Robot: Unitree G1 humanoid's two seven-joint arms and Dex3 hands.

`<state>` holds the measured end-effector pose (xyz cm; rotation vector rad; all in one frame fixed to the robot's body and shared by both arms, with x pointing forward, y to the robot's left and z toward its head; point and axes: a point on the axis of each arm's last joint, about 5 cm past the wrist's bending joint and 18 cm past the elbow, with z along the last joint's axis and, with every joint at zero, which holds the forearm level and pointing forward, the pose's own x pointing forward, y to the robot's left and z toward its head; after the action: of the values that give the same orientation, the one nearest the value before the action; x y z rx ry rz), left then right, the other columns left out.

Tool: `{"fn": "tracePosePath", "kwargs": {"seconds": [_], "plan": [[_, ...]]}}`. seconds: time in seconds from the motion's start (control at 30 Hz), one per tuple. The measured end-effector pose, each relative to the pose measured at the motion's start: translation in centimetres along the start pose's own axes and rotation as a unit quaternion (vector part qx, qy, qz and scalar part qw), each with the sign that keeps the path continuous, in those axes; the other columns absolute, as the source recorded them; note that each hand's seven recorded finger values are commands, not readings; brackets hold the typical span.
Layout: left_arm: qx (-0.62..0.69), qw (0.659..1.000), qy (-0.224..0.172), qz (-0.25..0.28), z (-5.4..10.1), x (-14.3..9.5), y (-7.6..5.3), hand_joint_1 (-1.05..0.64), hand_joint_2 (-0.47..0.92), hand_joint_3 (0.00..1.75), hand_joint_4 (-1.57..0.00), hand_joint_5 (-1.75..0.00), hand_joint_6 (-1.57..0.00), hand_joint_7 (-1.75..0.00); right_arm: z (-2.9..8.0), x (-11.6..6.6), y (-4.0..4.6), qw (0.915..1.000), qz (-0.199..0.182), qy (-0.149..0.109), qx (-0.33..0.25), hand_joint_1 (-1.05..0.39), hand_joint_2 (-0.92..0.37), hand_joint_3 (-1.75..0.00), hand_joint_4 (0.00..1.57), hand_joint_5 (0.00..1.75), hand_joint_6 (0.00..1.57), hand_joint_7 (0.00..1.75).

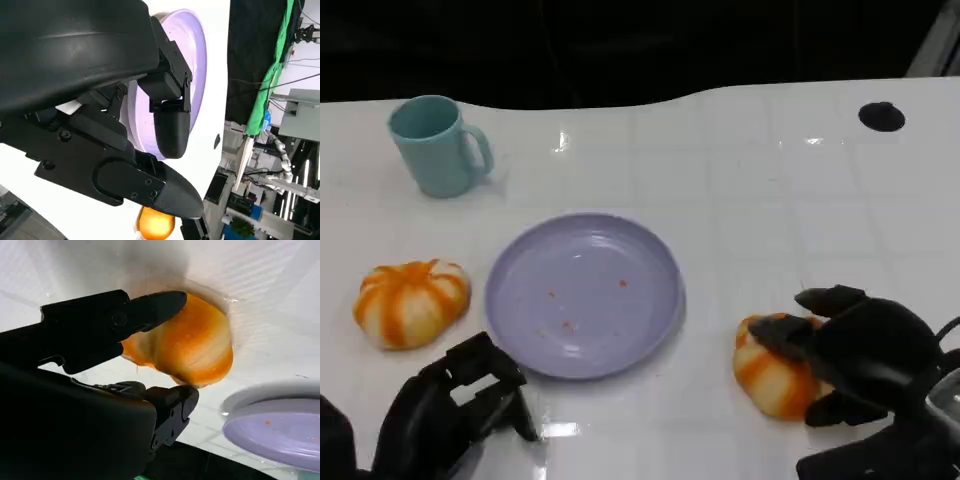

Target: Grasp the bread from the table and place it into the plate.

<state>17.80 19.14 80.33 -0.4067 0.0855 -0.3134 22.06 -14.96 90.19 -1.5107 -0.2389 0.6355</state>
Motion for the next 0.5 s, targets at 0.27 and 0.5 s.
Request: {"fn": "tracePosePath", "kwargs": {"seconds": [0.27,0.5], "plan": [[0.000,1.000,0.000,0.001,0.0,-0.1,0.0,-1.03,0.77,0.00,-0.76,-1.69,-0.72,-1.38,-0.2,1.2,0.10,0.9999,0.016,-0.004,-0.005,-0.48,-0.92,-0.07,0.55,0.15,0.57,0.08],[-0.004,1.000,0.002,0.001,-0.2,-0.1,-0.1,-1.04,0.78,0.00,-0.77,-1.69,-0.73,-1.35,-0.2,2.6,1.07,0.9994,-0.026,-0.011,0.020,-0.31,-0.92,-0.17,0.81,1.26,1.13,0.11]]}}
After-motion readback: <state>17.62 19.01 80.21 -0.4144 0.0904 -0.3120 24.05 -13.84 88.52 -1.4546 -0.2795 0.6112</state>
